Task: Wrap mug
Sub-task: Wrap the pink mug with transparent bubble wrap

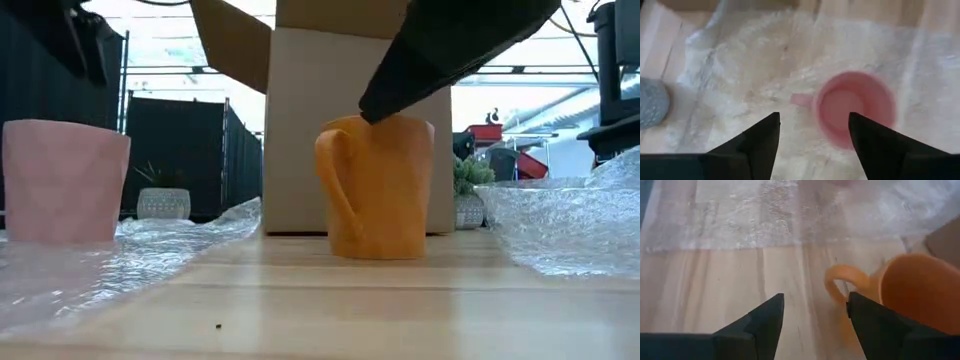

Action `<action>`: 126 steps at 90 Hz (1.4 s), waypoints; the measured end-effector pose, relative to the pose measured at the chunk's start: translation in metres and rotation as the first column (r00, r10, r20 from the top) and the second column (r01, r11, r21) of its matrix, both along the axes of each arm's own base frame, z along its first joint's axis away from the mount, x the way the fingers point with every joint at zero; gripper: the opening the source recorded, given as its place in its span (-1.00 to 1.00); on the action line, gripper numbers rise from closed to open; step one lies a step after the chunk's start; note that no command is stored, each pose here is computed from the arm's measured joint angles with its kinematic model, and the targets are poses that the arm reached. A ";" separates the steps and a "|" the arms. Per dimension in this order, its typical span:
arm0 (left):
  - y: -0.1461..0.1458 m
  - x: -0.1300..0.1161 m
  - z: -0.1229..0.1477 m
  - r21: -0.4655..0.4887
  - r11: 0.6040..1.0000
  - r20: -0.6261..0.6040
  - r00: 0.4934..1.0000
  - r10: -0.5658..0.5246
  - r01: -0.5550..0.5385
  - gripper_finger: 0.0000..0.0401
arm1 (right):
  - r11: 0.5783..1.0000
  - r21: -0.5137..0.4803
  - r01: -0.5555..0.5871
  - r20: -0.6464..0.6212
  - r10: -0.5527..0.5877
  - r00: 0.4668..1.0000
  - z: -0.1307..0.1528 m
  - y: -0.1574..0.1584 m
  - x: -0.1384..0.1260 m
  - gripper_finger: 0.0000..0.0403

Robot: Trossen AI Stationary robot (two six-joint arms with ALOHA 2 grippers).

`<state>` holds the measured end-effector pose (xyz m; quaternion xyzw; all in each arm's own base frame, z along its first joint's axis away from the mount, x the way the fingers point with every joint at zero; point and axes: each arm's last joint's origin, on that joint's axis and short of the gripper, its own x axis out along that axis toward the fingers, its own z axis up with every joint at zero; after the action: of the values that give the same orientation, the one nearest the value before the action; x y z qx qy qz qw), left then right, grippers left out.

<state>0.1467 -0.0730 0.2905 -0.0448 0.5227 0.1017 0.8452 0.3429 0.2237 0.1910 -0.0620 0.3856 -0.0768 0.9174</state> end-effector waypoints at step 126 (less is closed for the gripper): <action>-0.255 0.013 -0.123 -0.289 0.897 0.014 0.939 -0.345 0.334 0.11 | 0.974 -0.092 -0.208 0.167 0.221 0.961 0.005 0.020 0.016 0.02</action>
<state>0.1595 -0.3283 0.1680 -0.0732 0.5475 -0.1232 0.8244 0.3584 0.2441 0.1963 -0.1303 0.2906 0.0037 0.9479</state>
